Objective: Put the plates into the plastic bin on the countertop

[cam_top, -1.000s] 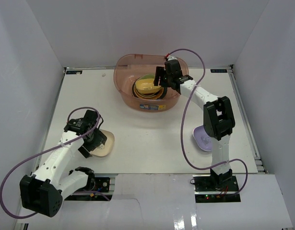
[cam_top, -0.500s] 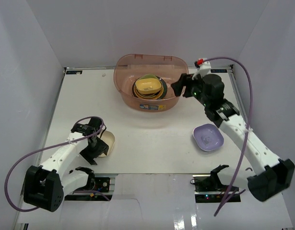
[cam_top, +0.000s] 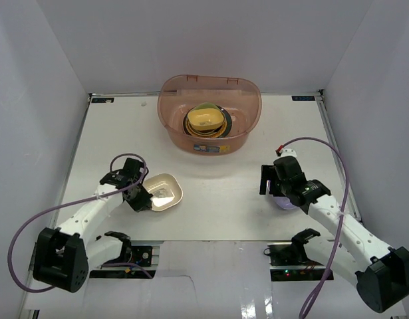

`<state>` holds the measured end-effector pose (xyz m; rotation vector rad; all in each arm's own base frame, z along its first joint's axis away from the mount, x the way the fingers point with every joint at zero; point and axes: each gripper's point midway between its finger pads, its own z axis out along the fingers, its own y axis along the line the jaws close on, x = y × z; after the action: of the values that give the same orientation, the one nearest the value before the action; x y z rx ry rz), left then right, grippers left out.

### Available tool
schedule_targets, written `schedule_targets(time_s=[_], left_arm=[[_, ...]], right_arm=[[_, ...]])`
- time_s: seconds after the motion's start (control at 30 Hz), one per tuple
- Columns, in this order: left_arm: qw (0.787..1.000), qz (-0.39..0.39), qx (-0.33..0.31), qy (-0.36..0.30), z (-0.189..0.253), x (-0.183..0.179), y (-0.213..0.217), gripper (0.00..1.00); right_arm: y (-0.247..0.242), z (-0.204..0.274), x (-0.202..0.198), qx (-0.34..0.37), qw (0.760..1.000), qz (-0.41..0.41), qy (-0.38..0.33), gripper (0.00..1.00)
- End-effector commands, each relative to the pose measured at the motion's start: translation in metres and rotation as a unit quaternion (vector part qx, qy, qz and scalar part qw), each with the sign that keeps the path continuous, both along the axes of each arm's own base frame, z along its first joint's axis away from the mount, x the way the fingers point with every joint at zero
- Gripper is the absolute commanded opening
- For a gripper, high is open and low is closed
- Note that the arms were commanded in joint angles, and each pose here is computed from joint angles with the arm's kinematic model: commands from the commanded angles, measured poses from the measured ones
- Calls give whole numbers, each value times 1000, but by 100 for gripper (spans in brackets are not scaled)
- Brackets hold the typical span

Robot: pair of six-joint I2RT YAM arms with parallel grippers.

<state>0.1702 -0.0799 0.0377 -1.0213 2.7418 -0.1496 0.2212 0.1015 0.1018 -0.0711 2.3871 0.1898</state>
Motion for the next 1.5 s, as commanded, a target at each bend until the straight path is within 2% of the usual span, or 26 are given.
schedule_targets(time_s=[0.0,0.1,0.2,0.3,0.33,0.37,0.4,0.47,0.53,0.57,0.67,0.7,0.73,0.77,0.8,0.9,0.93,0.97,1.03,1.07,1.13,1.17,1.2,1.37,1.43,1.47], left_arm=[[994,-47,-18,-96,32,22,-7,0],[963,-98,-36,-250,110,48,-14,0],[940,-113,-45,-319,172,68,-23,0],[898,-128,-60,-418,241,93,-33,0],[879,-144,-76,-448,263,101,-43,0],[877,-153,-80,-449,268,114,-50,0],[861,-162,-90,-473,296,123,-57,0],[864,-194,-110,-452,294,153,-81,0],[849,-207,-118,-472,321,177,-98,0],[861,-216,-119,-445,300,201,-112,0],[854,-232,-117,-450,310,237,-138,0],[870,-235,-110,-419,279,260,-149,0],[868,-237,-108,-423,286,271,-156,0],[872,-238,-105,-414,277,281,-159,0],[887,-242,-93,-382,242,299,-165,0],[897,-241,-68,-363,226,325,-168,0],[910,-244,-58,-331,196,333,-170,0],[908,-244,-53,-338,200,342,-171,0],[919,-240,-25,-313,169,354,-167,0],[918,-240,-24,-316,171,360,-167,0],[927,-240,-2,-288,144,365,-161,0],[928,-240,1,-284,140,366,-161,0],[931,-242,3,-273,132,365,-158,0],[940,-260,-12,-223,110,344,-154,3],[941,-255,-24,-220,112,338,-149,18],[937,-253,-40,-236,132,334,-152,38]], right_arm=[[-24,-19,0,-48,997,-64,21,86],[-18,-30,8,-59,996,-50,43,80],[-12,-51,8,-73,993,-35,81,67],[-7,-65,5,-62,993,-30,96,42],[-7,-67,4,-58,993,-32,94,23],[-5,-64,5,-49,994,-33,88,14],[-6,-61,6,-48,995,-37,83,8],[-10,-44,11,-47,996,-48,55,8],[-8,-17,19,-41,998,-50,28,8],[-9,2,24,-33,998,-54,2,8],[-6,70,47,-21,996,-57,-72,8],[-5,89,54,-22,994,-57,-88,8],[-1,132,66,-13,990,-51,-131,8],[-1,147,75,-21,988,-51,-144,8],[1,165,82,-22,985,-49,-164,8],[17,236,111,-14,972,-19,-236,8],[27,243,125,-14,970,-6,-243,8],[39,285,134,2,956,18,-292,8],[62,298,158,6,954,50,-295,8],[66,339,162,20,941,55,-334,8],[92,343,186,28,939,86,-332,8],[96,374,188,44,927,91,-361,8],[104,375,194,48,927,101,-358,8],[160,348,226,80,924,166,-336,8],[185,328,236,94,922,191,-323,8],[192,320,240,96,923,197,-317,8]])
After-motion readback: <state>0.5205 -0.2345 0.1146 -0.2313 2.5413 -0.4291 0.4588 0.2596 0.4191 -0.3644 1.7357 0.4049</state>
